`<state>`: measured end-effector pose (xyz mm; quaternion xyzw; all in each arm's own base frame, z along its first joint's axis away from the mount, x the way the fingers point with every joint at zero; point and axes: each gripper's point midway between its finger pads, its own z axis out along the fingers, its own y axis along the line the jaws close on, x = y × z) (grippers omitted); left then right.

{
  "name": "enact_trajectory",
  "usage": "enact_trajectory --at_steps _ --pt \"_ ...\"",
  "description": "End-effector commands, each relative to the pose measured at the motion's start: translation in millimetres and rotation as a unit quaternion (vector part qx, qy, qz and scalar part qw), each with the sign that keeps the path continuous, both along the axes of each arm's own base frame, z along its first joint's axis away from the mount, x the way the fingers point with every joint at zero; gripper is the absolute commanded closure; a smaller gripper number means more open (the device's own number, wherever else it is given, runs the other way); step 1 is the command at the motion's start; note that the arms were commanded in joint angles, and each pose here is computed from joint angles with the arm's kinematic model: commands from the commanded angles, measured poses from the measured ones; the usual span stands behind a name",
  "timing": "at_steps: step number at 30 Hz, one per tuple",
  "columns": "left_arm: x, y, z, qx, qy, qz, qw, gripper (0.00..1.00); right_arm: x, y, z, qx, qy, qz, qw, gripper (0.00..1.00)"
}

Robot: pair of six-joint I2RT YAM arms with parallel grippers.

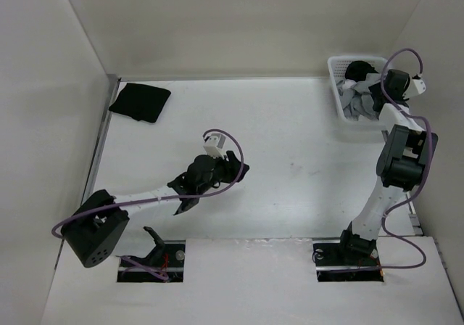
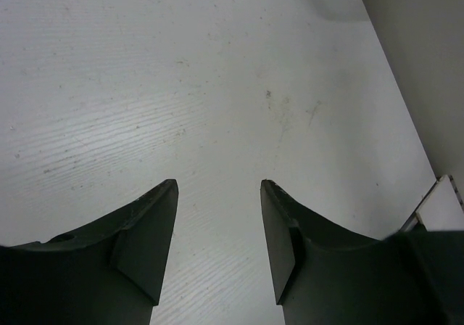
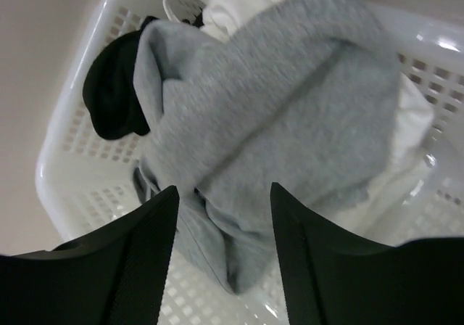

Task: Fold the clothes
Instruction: Grab the tank top from the pile

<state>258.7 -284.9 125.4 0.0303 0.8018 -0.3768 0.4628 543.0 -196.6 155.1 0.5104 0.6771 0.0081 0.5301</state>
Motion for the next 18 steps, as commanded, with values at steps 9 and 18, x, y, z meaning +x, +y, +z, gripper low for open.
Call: enact_trajectory --at_steps 9,18 --pt "17 -15 -16 -0.014 0.012 -0.016 1.000 0.52 65 -23 10 0.053 -0.081 0.019 0.995 0.65" --pt "11 -34 -18 -0.023 0.021 -0.045 0.999 0.53 8 4 126 -0.017 -0.233 0.027 0.972 0.94"
